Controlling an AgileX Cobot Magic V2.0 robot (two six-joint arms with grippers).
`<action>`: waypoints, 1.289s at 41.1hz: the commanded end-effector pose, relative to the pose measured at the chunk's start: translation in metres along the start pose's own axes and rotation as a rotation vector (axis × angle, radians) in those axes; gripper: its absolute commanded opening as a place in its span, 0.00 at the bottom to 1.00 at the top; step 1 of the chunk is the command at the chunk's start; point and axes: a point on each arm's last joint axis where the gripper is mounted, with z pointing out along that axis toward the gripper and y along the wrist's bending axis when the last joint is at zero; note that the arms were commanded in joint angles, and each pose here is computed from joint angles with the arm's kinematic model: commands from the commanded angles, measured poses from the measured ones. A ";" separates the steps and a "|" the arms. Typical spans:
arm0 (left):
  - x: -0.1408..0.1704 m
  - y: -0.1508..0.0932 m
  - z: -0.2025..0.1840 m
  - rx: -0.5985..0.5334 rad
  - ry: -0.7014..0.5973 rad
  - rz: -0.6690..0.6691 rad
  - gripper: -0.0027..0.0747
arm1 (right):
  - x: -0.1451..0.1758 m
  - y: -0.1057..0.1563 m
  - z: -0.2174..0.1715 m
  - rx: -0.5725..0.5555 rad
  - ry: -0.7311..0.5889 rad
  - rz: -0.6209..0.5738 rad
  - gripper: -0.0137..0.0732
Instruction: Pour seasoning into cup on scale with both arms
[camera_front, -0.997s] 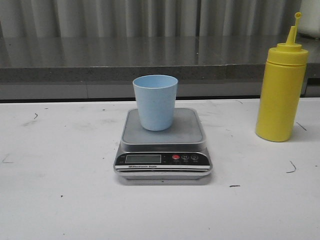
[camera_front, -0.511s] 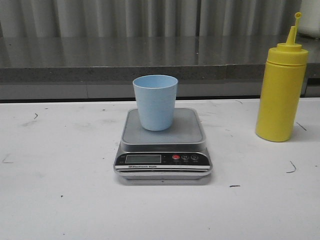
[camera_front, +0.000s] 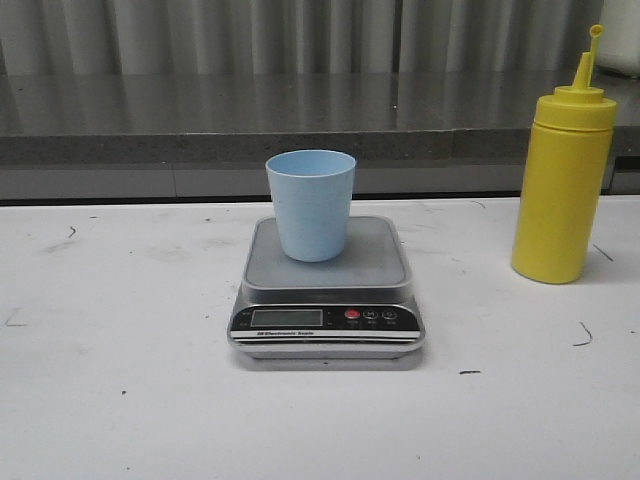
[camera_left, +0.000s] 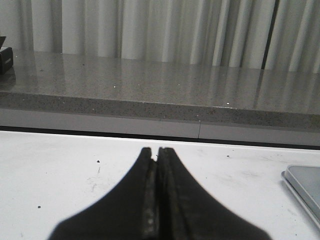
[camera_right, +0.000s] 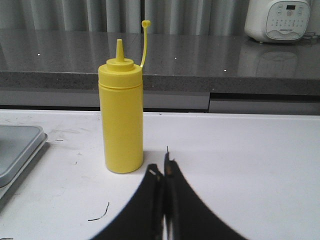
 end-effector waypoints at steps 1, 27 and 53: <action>-0.001 0.000 -0.001 0.006 -0.076 -0.011 0.01 | -0.011 0.001 -0.002 -0.012 -0.115 -0.002 0.08; -0.001 0.000 -0.001 0.006 -0.076 -0.011 0.01 | -0.011 0.001 -0.002 -0.016 -0.111 0.000 0.08; -0.001 0.000 -0.001 0.006 -0.076 -0.011 0.01 | -0.010 0.003 -0.002 -0.044 -0.102 0.000 0.08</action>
